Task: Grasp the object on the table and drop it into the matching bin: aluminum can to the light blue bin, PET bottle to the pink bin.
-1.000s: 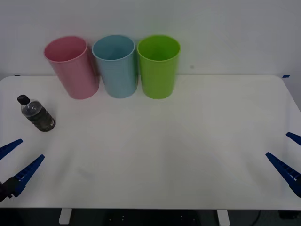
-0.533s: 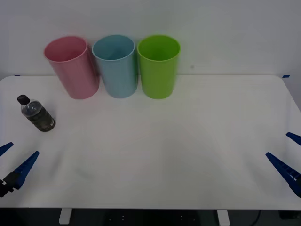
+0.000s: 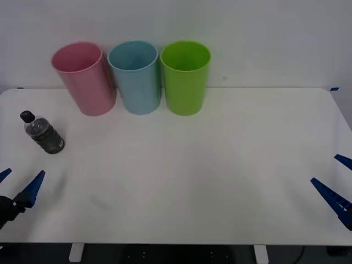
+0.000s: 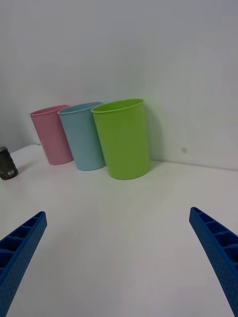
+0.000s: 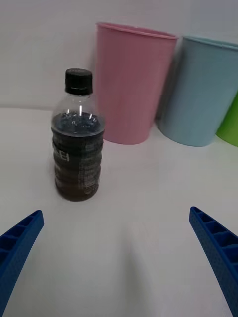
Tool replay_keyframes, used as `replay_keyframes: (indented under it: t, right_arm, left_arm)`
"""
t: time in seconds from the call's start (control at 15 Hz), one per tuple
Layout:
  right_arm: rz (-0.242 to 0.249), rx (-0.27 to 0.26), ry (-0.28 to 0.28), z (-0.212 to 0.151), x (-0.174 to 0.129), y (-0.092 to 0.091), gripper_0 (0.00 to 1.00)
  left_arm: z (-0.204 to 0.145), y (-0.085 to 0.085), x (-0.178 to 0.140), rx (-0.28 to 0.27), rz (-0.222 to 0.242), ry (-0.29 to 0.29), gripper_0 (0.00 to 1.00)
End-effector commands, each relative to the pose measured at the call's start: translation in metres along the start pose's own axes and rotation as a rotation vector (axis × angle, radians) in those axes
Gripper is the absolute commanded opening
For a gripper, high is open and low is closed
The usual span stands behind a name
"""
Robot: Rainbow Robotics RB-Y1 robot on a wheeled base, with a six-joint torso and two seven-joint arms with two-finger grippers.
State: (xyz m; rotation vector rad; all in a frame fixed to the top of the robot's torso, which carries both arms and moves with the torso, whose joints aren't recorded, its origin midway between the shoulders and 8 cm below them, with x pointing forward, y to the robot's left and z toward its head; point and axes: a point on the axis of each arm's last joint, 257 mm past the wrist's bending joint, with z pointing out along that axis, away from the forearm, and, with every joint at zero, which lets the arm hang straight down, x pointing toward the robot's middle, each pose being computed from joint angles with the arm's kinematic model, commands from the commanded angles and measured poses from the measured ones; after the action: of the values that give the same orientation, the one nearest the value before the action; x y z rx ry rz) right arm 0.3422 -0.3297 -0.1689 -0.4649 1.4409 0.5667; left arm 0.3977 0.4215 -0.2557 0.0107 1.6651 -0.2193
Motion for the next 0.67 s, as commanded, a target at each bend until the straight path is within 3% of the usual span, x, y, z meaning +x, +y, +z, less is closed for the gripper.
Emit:
replay_keyframes:
  t: [0.07, 0.2, 0.67]
  right_arm:
    - [0.000, 0.000, 0.000, 0.000, 0.000, 0.000, 1.00]
    - [0.000, 0.000, 0.000, 0.000, 0.000, 0.000, 1.00]
    - [0.000, 0.000, 0.000, 0.000, 0.000, 0.000, 1.00]
  left_arm:
    - [0.013, 0.013, 0.002, -0.023, -0.003, -0.005, 1.00]
    - [0.024, 0.019, 0.005, -0.031, 0.031, 0.005, 1.00]
    - [0.058, 0.033, 0.007, -0.054, 0.054, 0.005, 1.00]
